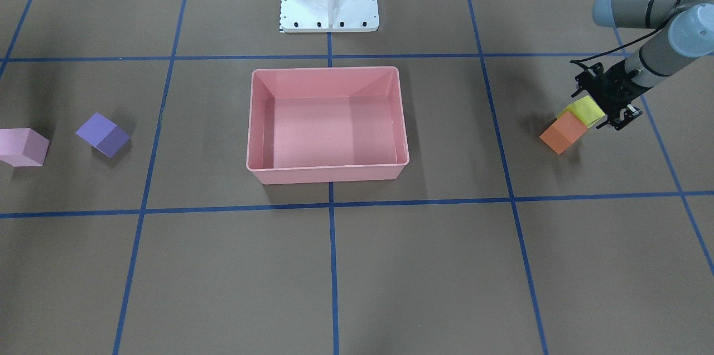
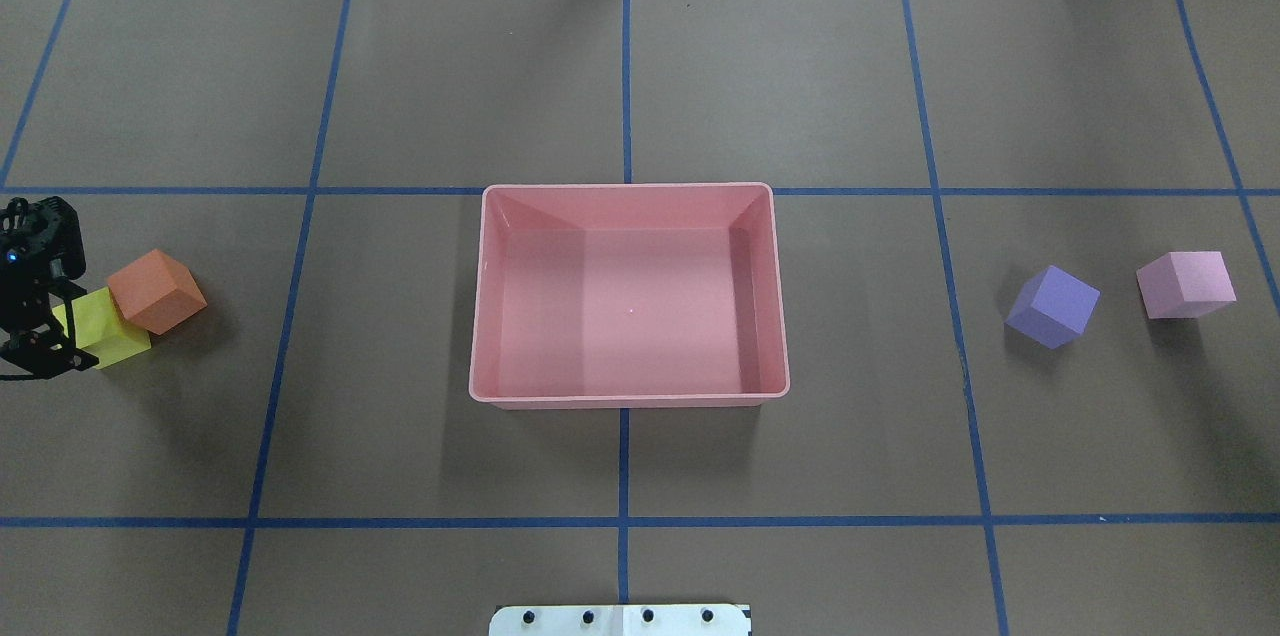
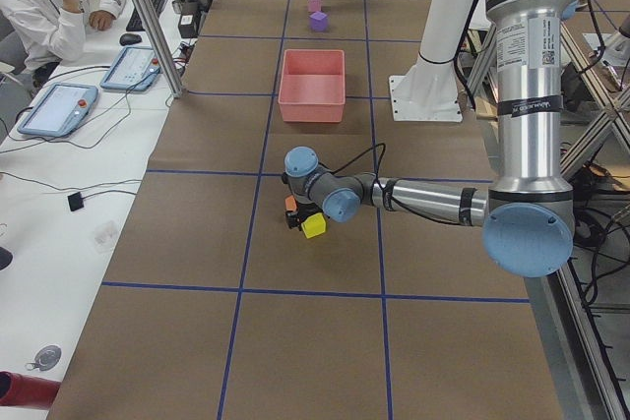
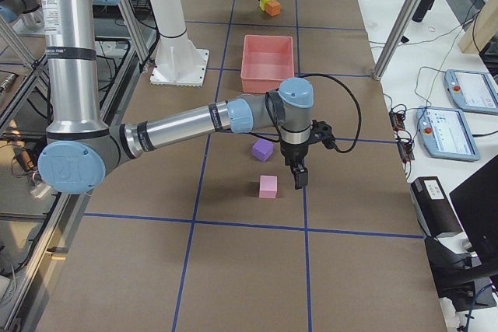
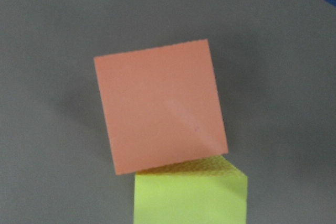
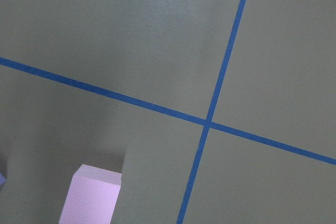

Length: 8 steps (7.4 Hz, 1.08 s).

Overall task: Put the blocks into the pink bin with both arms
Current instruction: 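Lower the left gripper onto the yellow cube and close it, then lift the yellow cube with the left gripper and carry it into the pink bin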

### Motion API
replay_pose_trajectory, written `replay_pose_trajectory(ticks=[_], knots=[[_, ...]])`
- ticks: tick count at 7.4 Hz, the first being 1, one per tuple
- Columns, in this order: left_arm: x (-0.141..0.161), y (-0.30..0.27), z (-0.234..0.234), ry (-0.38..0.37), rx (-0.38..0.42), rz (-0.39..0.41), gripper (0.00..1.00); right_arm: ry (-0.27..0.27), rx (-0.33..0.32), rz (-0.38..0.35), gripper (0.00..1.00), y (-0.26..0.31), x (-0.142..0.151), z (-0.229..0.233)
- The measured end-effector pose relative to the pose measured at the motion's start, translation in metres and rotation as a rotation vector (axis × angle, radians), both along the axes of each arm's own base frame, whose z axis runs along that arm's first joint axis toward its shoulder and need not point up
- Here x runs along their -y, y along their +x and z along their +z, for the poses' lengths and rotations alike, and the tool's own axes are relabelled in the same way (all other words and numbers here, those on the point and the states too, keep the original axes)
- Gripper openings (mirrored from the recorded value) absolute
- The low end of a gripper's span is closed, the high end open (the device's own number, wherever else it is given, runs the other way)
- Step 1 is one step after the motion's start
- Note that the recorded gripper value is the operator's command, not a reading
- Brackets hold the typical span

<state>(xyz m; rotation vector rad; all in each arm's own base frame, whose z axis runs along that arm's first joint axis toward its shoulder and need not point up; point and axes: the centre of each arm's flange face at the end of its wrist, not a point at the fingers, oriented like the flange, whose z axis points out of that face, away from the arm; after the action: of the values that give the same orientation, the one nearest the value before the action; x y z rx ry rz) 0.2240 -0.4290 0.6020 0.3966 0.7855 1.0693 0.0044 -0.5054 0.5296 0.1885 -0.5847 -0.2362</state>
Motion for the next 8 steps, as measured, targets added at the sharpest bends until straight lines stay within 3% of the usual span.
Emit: replay_pose_trajectory(ticks=[1, 2, 4, 7, 8], knots=[[0.002, 0.005, 0.005, -0.007, 0.005, 0.007, 0.27, 0.000, 0.000, 0.000, 1.00, 0.000, 0.000, 0.000], [0.003, 0.008, 0.007, -0.011, 0.007, 0.009, 0.01, 0.000, -0.001, 0.000, 1.00, 0.000, 0.000, 0.000], [0.004, 0.009, 0.003, -0.011, -0.005, 0.015, 0.00, 0.000, 0.000, 0.000, 1.00, 0.000, 0.000, 0.000], [0.013, -0.027, -0.014, -0.044, -0.086, -0.019, 0.00, 0.001, 0.000, 0.001, 1.00, 0.000, 0.000, 0.000], [0.018, -0.040, -0.022, -0.065, -0.102, -0.041, 0.07, 0.001, 0.000, 0.001, 1.00, 0.000, 0.000, 0.000]])
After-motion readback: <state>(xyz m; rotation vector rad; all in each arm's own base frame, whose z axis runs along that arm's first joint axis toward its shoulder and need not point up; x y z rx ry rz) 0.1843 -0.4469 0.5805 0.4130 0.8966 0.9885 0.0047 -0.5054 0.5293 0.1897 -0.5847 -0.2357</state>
